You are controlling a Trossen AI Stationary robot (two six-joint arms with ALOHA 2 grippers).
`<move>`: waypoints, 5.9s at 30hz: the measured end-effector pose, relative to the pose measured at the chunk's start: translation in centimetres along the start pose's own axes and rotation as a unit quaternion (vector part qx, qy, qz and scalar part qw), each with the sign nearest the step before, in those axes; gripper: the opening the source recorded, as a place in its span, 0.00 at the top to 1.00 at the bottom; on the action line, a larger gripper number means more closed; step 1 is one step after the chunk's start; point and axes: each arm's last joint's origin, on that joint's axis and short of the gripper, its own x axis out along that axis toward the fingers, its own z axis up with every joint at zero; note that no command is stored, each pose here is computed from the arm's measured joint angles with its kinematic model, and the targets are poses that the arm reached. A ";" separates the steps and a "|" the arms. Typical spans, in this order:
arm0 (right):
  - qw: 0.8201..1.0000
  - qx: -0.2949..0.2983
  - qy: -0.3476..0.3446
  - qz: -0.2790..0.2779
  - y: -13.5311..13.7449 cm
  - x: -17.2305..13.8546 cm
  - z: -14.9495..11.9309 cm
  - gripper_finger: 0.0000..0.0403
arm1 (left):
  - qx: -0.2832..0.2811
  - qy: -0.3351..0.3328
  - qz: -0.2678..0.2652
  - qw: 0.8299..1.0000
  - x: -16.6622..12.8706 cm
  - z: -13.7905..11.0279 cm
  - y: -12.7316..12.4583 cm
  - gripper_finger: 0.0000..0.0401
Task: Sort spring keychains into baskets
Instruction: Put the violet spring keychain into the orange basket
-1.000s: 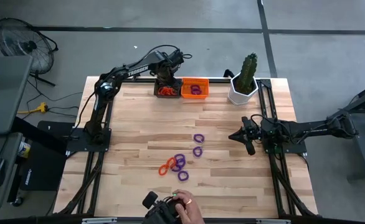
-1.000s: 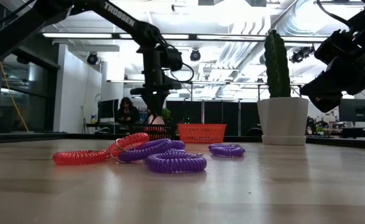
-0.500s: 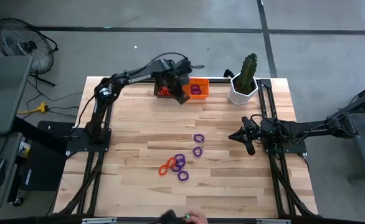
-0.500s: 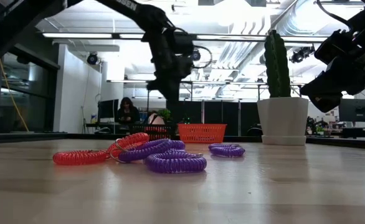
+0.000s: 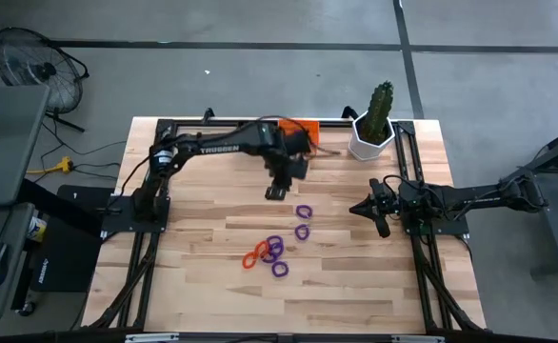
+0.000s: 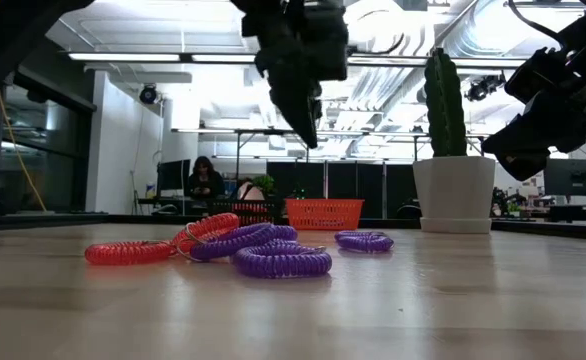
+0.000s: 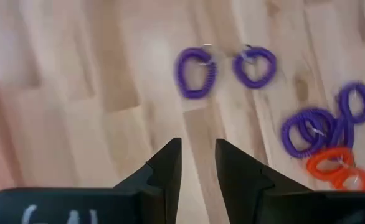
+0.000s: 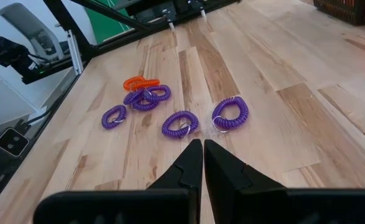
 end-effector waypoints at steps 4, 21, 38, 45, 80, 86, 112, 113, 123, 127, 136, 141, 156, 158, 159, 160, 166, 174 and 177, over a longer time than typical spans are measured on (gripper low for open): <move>1.000 0.000 0.000 0.000 0.0 0.0 0.0 0.97 | 0.042 0.015 0.022 0.999 1.6 0.9 -1.3 0.76; 1.000 0.000 0.000 0.000 0.0 0.0 0.0 0.97 | 0.083 0.010 0.026 0.996 6.3 2.3 -2.8 0.62; 1.000 0.000 0.000 0.000 0.0 0.0 0.0 0.97 | 0.196 0.060 0.049 0.977 10.6 2.4 -4.1 0.55; 1.000 0.000 0.000 0.000 0.0 0.0 0.0 0.97 | 0.203 0.063 0.053 0.976 11.7 2.3 -3.8 0.55; 1.000 0.000 0.000 0.000 0.0 0.0 0.0 0.97 | 0.175 0.067 0.032 0.982 13.6 1.9 -3.7 0.84; 1.000 0.000 0.000 0.000 0.0 0.0 0.0 0.97 | 0.148 0.062 0.030 0.987 13.6 2.0 -3.7 0.94; 1.000 0.000 0.000 0.000 0.0 0.0 0.0 0.97 | -0.132 -0.021 0.149 0.980 3.6 1.6 2.5 0.97; 1.000 0.000 0.000 0.000 0.0 0.0 0.0 0.97 | -0.143 -0.025 0.150 0.978 3.0 1.6 3.0 0.97; 1.000 0.000 0.000 0.000 0.0 0.0 0.0 0.97 | -0.285 -0.115 0.180 0.934 -3.2 1.1 8.4 0.97; 1.000 0.000 0.000 0.000 0.0 0.0 0.0 0.97 | -0.350 -0.146 0.190 0.906 -4.7 0.0 10.7 0.97; 1.000 0.000 0.000 0.000 0.0 0.0 0.0 0.97 | -0.438 -0.211 0.139 0.863 -4.7 -1.3 14.4 0.97; 1.000 0.000 0.000 0.000 0.0 0.0 0.0 0.97 | -0.473 -0.196 0.133 0.849 -3.1 -2.0 15.4 0.97; 1.000 0.000 0.000 0.000 0.0 0.0 0.0 0.97 | -0.515 -0.177 0.131 0.829 -0.9 -2.4 16.1 0.75; 1.000 0.000 0.000 0.000 0.0 0.0 0.0 0.97 | -0.514 -0.176 0.133 0.829 -0.8 -2.5 16.2 0.71; 1.000 0.000 0.000 0.000 0.0 0.0 0.0 0.97 | -0.514 -0.176 0.134 0.829 -0.8 -2.5 16.2 0.69; 1.000 0.000 0.000 0.000 0.0 0.0 0.0 0.97 | -0.514 -0.177 0.133 0.829 -0.8 -2.4 16.2 0.68; 1.000 0.000 0.000 0.000 0.0 0.0 0.0 0.97 | -0.506 -0.181 0.129 0.833 -0.7 -2.2 16.0 0.65; 1.000 0.000 0.000 0.000 0.0 0.0 0.0 0.97 | -0.453 -0.173 0.079 0.871 -0.2 -1.0 14.3 0.65; 1.000 0.000 0.000 0.000 0.0 0.0 0.0 0.97 | -0.427 -0.162 0.073 0.886 -0.8 -0.4 12.9 0.66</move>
